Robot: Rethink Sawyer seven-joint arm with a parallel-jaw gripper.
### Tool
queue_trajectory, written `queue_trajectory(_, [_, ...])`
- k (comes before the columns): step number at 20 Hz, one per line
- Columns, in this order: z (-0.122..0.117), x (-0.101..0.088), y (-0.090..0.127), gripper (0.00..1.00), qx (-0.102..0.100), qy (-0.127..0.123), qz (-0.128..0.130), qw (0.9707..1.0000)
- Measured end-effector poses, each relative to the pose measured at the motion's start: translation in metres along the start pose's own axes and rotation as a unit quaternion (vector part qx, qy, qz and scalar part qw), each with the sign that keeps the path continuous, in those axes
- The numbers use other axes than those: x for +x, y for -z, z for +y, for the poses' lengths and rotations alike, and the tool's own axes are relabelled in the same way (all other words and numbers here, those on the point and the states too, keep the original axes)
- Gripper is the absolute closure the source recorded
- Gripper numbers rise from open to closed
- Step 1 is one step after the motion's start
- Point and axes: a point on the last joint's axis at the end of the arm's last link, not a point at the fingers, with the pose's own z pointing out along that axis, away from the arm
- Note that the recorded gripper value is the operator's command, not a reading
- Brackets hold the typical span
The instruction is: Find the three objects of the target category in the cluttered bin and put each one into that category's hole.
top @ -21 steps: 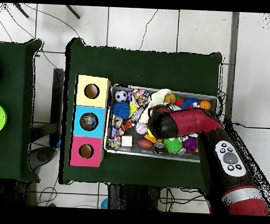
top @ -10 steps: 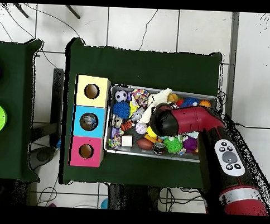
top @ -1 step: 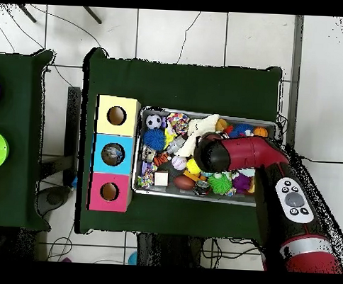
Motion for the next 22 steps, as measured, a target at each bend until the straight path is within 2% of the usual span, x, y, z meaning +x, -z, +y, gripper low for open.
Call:
queue_trajectory(11, [-0.013, 0.006, -0.013, 0.00, 0.007, -0.010, 0.016, 0.9998])
queue_trajectory(12, [-0.015, 0.007, -0.013, 1.00, 0.008, -0.010, 0.018, 0.9998])
queue_trajectory(22, [-0.019, 0.010, -0.013, 1.00, 0.012, -0.012, 0.021, 0.9997])
